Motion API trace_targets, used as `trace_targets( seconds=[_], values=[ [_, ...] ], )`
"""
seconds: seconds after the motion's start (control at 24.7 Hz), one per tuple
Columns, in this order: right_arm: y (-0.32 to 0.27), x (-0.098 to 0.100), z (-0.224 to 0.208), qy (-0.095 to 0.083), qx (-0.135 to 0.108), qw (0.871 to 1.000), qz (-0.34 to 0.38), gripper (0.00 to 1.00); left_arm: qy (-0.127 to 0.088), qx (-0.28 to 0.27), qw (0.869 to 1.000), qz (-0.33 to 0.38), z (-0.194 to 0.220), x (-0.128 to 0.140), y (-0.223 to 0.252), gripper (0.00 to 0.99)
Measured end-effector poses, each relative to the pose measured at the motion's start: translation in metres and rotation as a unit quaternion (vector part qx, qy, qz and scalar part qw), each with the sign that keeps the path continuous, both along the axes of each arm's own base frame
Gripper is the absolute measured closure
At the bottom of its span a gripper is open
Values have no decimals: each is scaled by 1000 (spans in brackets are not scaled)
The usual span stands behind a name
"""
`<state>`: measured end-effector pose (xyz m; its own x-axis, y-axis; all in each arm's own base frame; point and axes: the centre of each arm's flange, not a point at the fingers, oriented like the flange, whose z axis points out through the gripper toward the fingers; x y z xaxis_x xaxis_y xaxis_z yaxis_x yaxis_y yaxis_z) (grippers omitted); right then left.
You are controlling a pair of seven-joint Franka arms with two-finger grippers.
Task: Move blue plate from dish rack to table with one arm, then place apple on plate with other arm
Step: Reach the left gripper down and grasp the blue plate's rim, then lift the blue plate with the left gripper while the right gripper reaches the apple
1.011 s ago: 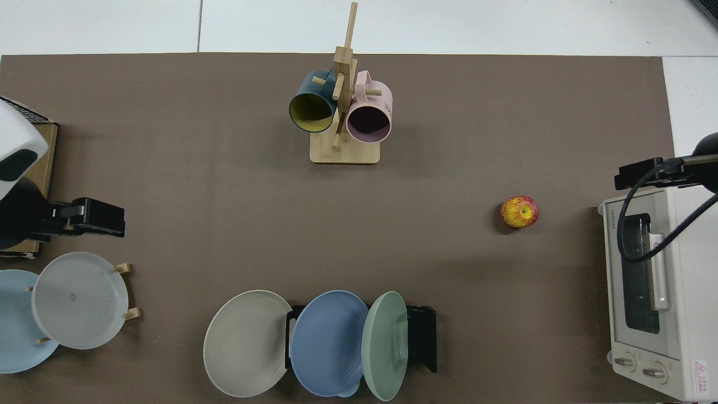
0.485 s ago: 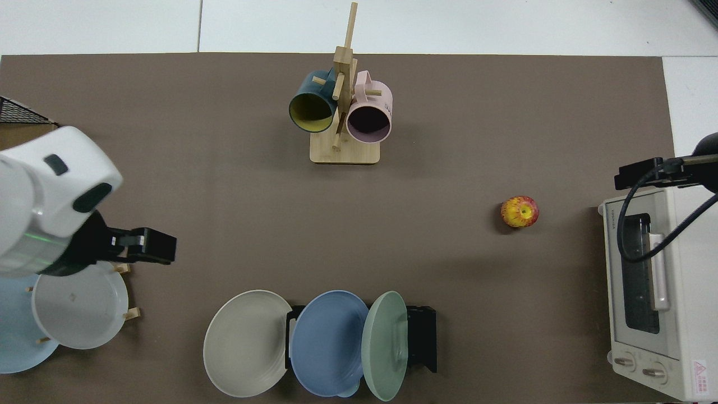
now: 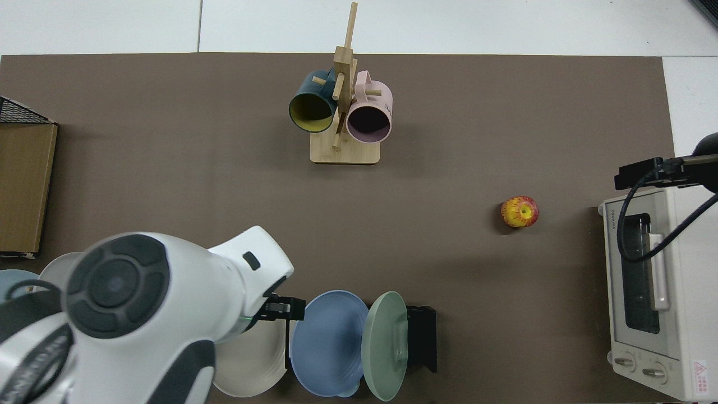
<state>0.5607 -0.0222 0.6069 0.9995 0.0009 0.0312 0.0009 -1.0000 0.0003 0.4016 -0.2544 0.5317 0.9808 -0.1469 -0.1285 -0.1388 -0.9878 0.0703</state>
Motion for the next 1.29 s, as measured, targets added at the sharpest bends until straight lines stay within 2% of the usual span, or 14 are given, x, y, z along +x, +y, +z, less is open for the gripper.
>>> trace_targets(
  seconds=[0.28,0.49,0.57,0.65,0.69,0.73,0.85,0.93,1.09,1.29],
  values=[
    [0,0,0,0,0,1000,0,0,4,-2,1000,1,-81,-32,-16,26],
    [0,0,0,0,0,1000,0,0,-6,1,1000,10,-119,-48,-25,53],
    [0,0,0,0,0,1000,0,0,-4,1,1000,11,-127,-53,-25,53],
    [0,0,0,0,0,1000,0,0,-1,2,1000,12,-131,-55,-26,93],
    [0,0,0,0,0,1000,0,0,0,3,1000,12,-132,-56,-26,141],
    [0,0,0,0,0,1000,0,0,0,3,1000,11,-132,-56,-26,264],
    [0,0,0,0,0,1000,0,0,2,4,1000,11,-133,-57,-26,410],
    [0,0,0,0,0,1000,0,0,2,4,1000,10,-133,-58,-27,604],
    [0,0,0,0,0,1000,0,0,11,10,1000,6,-134,-62,-27,899],
    [2,0,0,0,0,1000,2,0,13,36,999,3,-125,-70,-27,912]
  ],
)
